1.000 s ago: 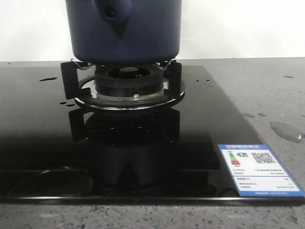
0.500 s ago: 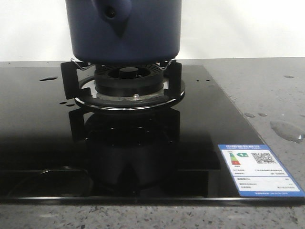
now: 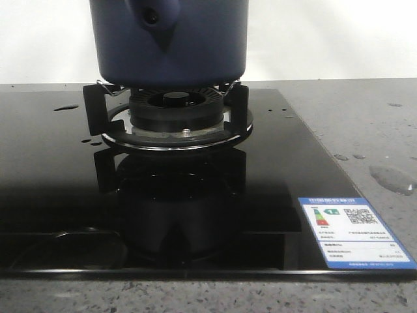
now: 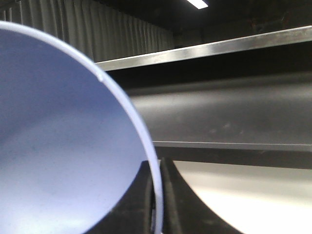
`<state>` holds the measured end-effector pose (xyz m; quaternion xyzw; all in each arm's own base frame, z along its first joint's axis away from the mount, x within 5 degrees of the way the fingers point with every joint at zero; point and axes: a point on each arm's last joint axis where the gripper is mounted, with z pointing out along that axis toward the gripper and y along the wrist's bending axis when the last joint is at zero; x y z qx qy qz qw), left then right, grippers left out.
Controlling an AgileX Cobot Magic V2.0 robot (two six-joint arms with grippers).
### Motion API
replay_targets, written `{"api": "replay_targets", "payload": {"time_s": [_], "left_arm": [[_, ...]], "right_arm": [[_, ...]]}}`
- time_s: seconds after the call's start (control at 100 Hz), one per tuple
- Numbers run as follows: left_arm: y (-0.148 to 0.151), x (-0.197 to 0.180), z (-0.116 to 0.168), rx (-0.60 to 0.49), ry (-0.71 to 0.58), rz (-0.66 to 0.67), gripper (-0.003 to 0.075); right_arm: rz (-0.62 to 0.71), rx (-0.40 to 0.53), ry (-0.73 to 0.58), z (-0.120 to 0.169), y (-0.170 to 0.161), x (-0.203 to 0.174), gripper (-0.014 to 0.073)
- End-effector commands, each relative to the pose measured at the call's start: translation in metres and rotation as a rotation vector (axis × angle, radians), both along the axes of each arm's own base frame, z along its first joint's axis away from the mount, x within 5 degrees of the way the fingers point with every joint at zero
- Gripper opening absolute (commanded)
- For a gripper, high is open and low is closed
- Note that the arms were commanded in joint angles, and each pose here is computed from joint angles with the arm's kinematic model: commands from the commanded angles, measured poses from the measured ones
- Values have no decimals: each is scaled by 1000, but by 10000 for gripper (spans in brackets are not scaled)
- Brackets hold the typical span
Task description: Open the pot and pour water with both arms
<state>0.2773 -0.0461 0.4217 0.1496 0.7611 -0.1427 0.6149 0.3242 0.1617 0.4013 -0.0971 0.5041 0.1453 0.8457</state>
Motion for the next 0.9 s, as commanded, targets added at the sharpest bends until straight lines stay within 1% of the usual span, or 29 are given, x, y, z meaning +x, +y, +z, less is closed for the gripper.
{"api": "replay_targets", "payload": {"time_s": [0.0, 0.1, 0.35, 0.46, 0.56, 0.62, 0.69, 0.72, 0.74, 0.77, 0.78, 0.79, 0.81, 0.84, 0.85, 0.86, 0.88, 0.89], "left_arm": [[4, -11, 25, -54, -99, 43, 357], [4, -11, 26, -70, -98, 42, 357], [3, -11, 25, -69, -93, 35, 357], [2, -12, 25, -74, -83, 20, 357], [0, -13, 24, -97, -68, -4, 357], [-2, -14, 24, -103, -63, -21, 357], [-5, -15, 25, -115, -68, -56, 357], [-6, -16, 26, -126, -71, -76, 357], [-7, -17, 27, -135, -74, -90, 357], [-9, -18, 28, -145, -80, -109, 357], [-10, -18, 28, -149, -83, -119, 357], [-10, -18, 28, -151, -84, -123, 357], [-12, -19, 29, -158, -90, -138, 357], [-15, -20, 30, -168, -96, -156, 357], [-16, -20, 31, -174, -99, -165, 357], [-16, -20, 31, -177, -101, -168, 357], [-19, -21, 32, -184, -105, -181, 357], [-19, -22, 32, -187, -106, -186, 357]], "right_arm": [[-14, 74, -162, 36, -10, -19, -46], [-14, 74, -162, 36, -10, -19, -46], [-14, 74, -162, 36, -10, -19, -46], [-3, 46, -104, 32, -9, -17, -46], [10, -7, -15, 32, -9, -19, -46], [16, -35, 25, 38, -12, -23, -46], [20, -75, 109, 48, -20, -27, -46], [21, -104, 176, 50, -24, -27, -46], [21, -109, 192, 55, -27, -28, -46], [15, -135, 263, 58, -34, -28, -45], [14, -134, 268, 62, -37, -29, -45], [11, -149, 303, 61, -39, -28, -45], [10, -151, 324, 66, -43, -29, -46], [0, -182, 411, 68, -52, -29, -45], [-2, -184, 418, 72, -55, -30, -46], [-7, -197, 462, 70, -59, -29, -45], [-12, -201, 489, 74, -63, -30, -46], [-16, -212, 535, 72, -68, -30, -45]]}}
